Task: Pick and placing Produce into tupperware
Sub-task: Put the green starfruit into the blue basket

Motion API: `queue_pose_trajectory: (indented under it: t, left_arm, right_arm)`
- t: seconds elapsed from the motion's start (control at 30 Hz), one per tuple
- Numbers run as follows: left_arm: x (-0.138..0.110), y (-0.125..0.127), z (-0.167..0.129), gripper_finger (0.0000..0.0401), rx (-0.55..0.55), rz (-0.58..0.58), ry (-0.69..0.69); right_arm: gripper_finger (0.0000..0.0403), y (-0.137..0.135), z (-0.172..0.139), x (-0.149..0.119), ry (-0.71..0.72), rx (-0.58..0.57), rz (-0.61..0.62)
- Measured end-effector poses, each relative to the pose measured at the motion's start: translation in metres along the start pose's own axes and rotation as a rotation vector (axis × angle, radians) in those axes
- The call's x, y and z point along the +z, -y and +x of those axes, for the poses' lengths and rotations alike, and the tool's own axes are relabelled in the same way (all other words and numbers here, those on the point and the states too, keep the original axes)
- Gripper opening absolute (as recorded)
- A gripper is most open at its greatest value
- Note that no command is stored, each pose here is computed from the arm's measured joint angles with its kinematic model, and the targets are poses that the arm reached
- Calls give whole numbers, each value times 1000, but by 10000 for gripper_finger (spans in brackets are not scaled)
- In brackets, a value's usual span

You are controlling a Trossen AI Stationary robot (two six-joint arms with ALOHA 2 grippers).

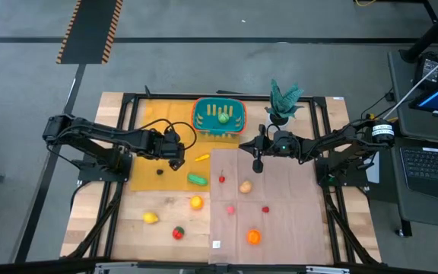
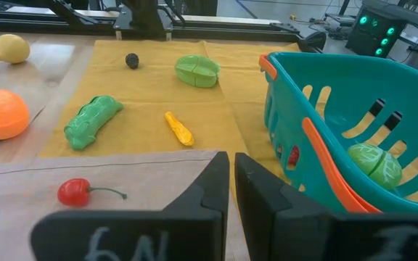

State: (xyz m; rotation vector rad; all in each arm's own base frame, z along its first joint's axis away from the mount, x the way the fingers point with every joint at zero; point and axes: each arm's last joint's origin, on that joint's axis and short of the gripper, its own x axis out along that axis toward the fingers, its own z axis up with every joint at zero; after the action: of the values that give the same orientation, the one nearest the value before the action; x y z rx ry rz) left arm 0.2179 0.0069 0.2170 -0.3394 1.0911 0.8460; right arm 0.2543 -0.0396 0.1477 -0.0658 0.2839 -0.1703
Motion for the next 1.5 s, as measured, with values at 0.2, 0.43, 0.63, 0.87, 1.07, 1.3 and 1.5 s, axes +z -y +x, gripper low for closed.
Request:
queue_pose_trajectory:
  t: [0.2, 0.43, 0.63, 0.87, 1.07, 1.3, 1.5]
  left_arm:
    - [-2, -8, 15, 348, 35, -133, -47]
    - [-5, -13, 42, 354, 14, -166, -92]
    - [3, -13, 49, 354, -67, -116, -53]
    - [7, -20, 52, 349, -51, -112, -59]
    - [3, -24, 64, 354, -61, -127, -37]
    - [-7, -26, 73, 349, -68, -124, -38]
    - [-7, -26, 74, 354, -68, -125, -36]
  right_arm:
    - [28, 0, 0, 0, 0, 0, 0]
    - [28, 0, 0, 0, 0, 0, 0]
    - [28, 0, 0, 0, 0, 0, 1]
    - [28, 0, 0, 0, 0, 0, 4]
    - [28, 0, 0, 0, 0, 0, 4]
    - [28, 0, 0, 0, 0, 0, 4]
    - [28, 0, 0, 0, 0, 0, 4]
